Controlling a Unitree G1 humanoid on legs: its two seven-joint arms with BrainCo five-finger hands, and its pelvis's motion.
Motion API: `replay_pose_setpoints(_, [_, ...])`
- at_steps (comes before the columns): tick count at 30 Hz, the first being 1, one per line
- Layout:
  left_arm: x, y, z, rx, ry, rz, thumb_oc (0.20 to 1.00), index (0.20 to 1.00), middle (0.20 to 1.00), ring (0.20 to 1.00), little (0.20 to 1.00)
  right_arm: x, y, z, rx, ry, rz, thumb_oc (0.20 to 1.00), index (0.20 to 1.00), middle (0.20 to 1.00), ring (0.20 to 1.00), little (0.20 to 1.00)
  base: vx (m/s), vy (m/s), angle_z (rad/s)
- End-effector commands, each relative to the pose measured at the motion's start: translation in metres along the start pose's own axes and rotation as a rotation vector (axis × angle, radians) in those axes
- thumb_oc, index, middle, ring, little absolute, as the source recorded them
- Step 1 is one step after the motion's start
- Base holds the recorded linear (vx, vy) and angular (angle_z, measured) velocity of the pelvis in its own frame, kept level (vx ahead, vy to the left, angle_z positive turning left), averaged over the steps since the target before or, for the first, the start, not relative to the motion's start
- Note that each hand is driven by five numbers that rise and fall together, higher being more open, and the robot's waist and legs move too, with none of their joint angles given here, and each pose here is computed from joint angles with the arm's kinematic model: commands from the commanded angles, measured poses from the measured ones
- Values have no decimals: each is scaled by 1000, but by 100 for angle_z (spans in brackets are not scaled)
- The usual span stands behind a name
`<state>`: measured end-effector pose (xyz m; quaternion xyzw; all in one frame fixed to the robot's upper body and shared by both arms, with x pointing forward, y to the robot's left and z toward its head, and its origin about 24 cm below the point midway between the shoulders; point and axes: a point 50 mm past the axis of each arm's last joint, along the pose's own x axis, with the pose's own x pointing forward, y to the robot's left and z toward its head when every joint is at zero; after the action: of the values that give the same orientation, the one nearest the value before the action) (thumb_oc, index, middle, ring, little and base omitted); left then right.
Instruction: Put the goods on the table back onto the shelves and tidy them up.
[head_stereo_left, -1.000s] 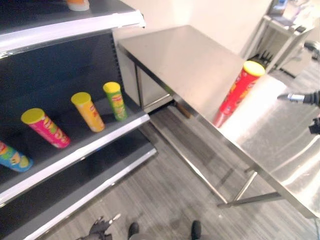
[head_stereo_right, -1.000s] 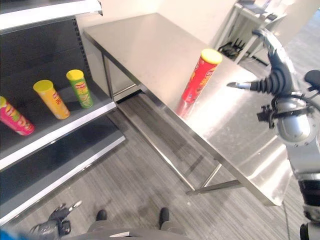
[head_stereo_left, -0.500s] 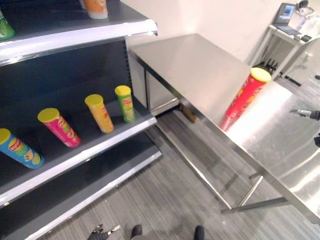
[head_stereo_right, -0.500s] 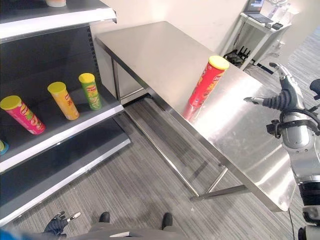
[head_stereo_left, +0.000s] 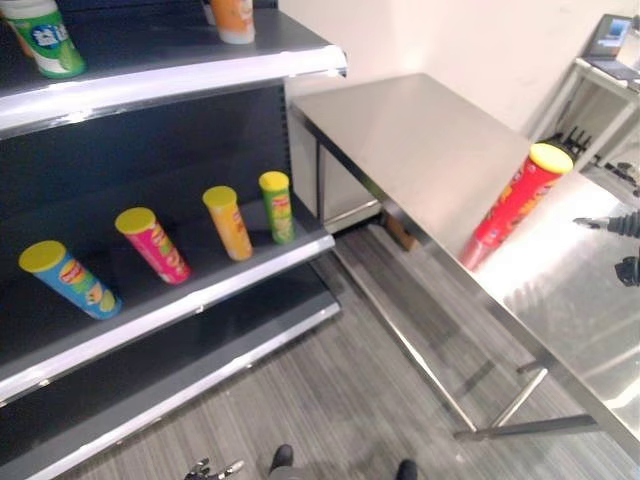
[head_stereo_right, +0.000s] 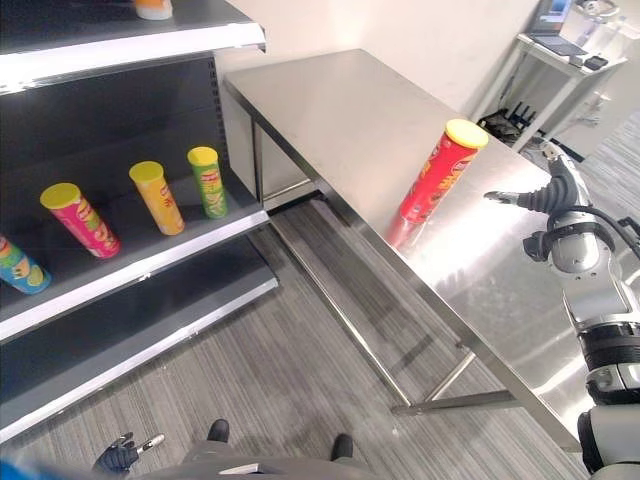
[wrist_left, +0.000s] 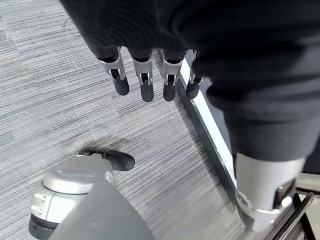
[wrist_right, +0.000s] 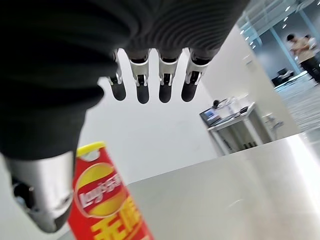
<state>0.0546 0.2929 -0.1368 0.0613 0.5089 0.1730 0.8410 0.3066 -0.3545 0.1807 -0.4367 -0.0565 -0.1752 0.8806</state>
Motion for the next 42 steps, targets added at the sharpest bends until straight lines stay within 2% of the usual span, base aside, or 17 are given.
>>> replay_pose_setpoints(1, [2, -9, 6, 41, -20, -42, 1000, 1000, 1000, 1000, 1000, 20, -36, 34, -18, -105, -107, 1000, 1000, 1000, 1000, 1000, 0, 0, 0])
replay_pose_setpoints(15, [5, -24, 27, 123, -99, -108, 1000, 1000, 1000, 1000, 1000, 26, -20, 75, -13, -261, -68, 1000, 1000, 1000, 1000, 1000, 3, 27, -12])
replay_pose_setpoints(24, [6, -27, 45, 151, -166, -127, 1000, 1000, 1000, 1000, 1000, 22, -8, 77, -4, -282, -1, 1000, 1000, 1000, 1000, 1000, 9, 53, -31])
replay_pose_setpoints(25, [11, -19, 46, 91, -126, -46, 1000, 1000, 1000, 1000, 1000, -20, -30, -24, -14, 65, -73, 1000, 1000, 1000, 1000, 1000, 22, 34, -16])
replay_pose_setpoints(42, [9, -16, 22, 71, -42, -31, 1000, 1000, 1000, 1000, 1000, -12, -48, -13, -59, 21, -121, 1000, 1000, 1000, 1000, 1000, 20, -8, 6])
